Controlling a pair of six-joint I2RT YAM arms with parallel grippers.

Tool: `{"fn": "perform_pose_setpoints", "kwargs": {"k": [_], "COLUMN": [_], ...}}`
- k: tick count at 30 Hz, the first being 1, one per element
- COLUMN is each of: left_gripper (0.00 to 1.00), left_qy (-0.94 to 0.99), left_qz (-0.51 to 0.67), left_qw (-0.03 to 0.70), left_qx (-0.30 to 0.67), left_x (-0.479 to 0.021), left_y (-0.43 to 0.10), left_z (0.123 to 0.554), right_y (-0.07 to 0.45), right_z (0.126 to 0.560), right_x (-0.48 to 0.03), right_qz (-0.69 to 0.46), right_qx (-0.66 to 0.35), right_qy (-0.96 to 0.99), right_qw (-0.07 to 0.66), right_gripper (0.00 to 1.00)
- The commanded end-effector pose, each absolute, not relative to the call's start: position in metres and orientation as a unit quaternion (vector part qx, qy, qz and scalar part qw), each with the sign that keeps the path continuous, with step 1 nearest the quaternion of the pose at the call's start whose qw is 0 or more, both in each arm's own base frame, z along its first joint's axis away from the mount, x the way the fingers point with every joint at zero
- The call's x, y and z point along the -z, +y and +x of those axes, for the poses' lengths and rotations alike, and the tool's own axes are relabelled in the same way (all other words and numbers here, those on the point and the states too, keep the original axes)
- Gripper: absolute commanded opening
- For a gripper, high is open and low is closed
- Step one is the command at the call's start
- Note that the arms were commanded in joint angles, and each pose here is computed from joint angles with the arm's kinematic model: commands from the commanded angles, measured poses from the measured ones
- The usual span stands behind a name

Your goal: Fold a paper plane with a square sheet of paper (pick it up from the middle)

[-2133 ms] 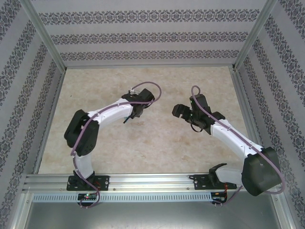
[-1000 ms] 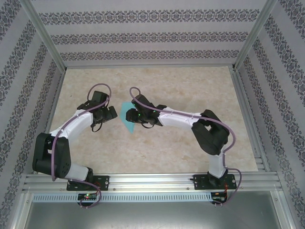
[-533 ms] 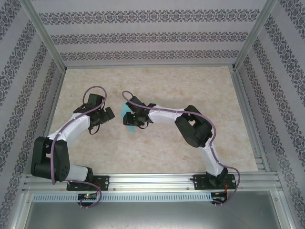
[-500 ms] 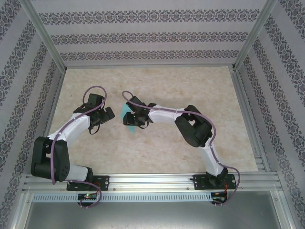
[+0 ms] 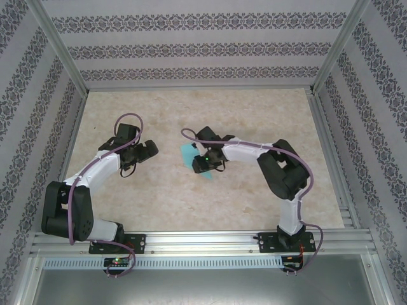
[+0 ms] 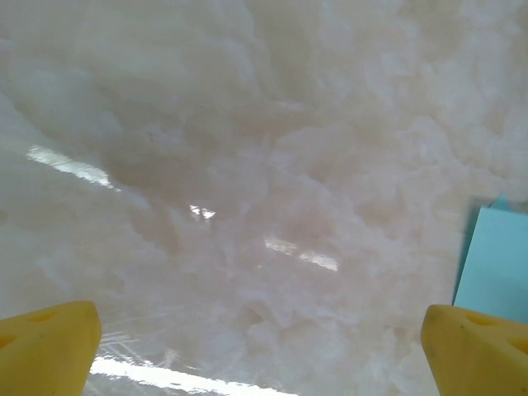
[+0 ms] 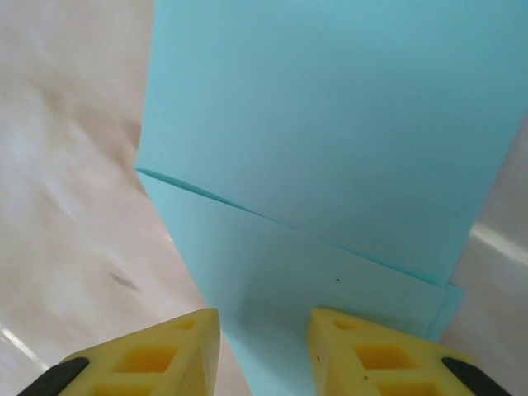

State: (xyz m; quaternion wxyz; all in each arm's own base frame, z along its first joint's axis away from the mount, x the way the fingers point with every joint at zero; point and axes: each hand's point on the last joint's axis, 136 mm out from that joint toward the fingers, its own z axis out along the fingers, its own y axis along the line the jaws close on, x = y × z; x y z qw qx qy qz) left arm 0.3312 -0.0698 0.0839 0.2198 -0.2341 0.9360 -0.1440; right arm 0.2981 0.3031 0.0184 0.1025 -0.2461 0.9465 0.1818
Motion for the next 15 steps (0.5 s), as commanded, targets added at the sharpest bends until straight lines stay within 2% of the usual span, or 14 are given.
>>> {"fn": "perform_pose_setpoints", "kwargs": {"k": [1,5,8,11,15], "left_gripper": [1.00,1.00,1.00,1.00,0.99], "left_qy": [0.930,0.926,0.923,0.916,0.911], "left_qz": [-0.202,-0.178,-0.165,-0.159,-0.146], "left_qw": [0.234,0.231,0.228,0.225,0.215], "left_qx": [0.200,0.240,0.262,0.292,0.319], "left_x": [-0.093,-0.098,-0.102,-0.105,-0.105], "left_y": [-0.089,-0.111,-0.124,-0.138,-0.155], "left_z": [0.345,0.347,0.347,0.344,0.340], "right_y": [0.284,0.297,0.296,0.293,0.300], "right_z": [0.277,0.297,0.318,0.323,0.319], "right_x": [-0.024,-0.069,-0.091,-0.092,-0.088], "right_qz": [-0.320,-0.261,-0.140,-0.038,0.007], "right_qx": [-0.152,-0.193,-0.229,-0.261,-0.283], "right_qy": [0.931,0.932,0.940,0.939,0.934], "right_qw": [0.089,0.162,0.209,0.220,0.218], "right_gripper": [0.34,0.36,0.37,0.37,0.36]}}
